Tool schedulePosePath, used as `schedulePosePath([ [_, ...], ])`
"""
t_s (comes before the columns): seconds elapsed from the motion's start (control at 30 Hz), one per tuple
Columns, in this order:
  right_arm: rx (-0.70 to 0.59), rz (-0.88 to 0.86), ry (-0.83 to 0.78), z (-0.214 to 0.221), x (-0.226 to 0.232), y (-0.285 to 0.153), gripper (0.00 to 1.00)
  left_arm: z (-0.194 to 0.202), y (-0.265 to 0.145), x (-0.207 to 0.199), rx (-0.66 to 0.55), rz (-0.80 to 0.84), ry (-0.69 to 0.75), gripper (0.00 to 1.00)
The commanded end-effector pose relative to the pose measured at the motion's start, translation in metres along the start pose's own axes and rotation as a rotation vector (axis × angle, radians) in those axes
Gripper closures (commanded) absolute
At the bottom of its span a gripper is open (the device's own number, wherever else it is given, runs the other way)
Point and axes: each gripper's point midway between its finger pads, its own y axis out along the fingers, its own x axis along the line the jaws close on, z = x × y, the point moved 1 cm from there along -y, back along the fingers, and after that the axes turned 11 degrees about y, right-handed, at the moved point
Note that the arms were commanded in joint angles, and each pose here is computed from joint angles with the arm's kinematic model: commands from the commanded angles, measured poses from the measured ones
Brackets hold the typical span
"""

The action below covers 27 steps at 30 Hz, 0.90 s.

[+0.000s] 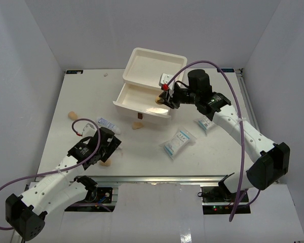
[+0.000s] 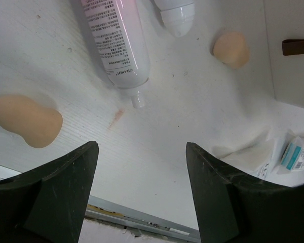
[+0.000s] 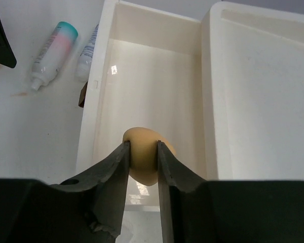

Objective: Organize the makeup

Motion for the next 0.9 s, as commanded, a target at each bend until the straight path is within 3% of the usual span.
schedulePosePath([
  [0.0,-0.054,0.045,0.0,-0.017,-0.012,-0.002,0.51,-0.006,-0.006,-0.004,-0.003,-0.017,-0.031,0.19],
  [0.17,-0.092,0.06,0.042,-0.029,-0.022,-0.01,0.34,-0.004,-0.007,0.006,0.006,-0.072,-0.04,0.19],
  [0.3,-0.139,0.039,0.066,-0.045,-0.023,-0.023,0.3,0.003,-0.004,0.018,0.019,-0.111,-0.072,0.19],
  [0.53,-0.237,-0.083,0.096,-0.059,-0.016,-0.072,0.32,0.015,0.007,0.034,0.049,-0.179,-0.077,0.2],
  [0.87,-0.192,0.055,0.238,0.012,-0.027,-0.124,0.34,0.022,0.018,0.06,0.073,-0.301,-0.103,0.36],
])
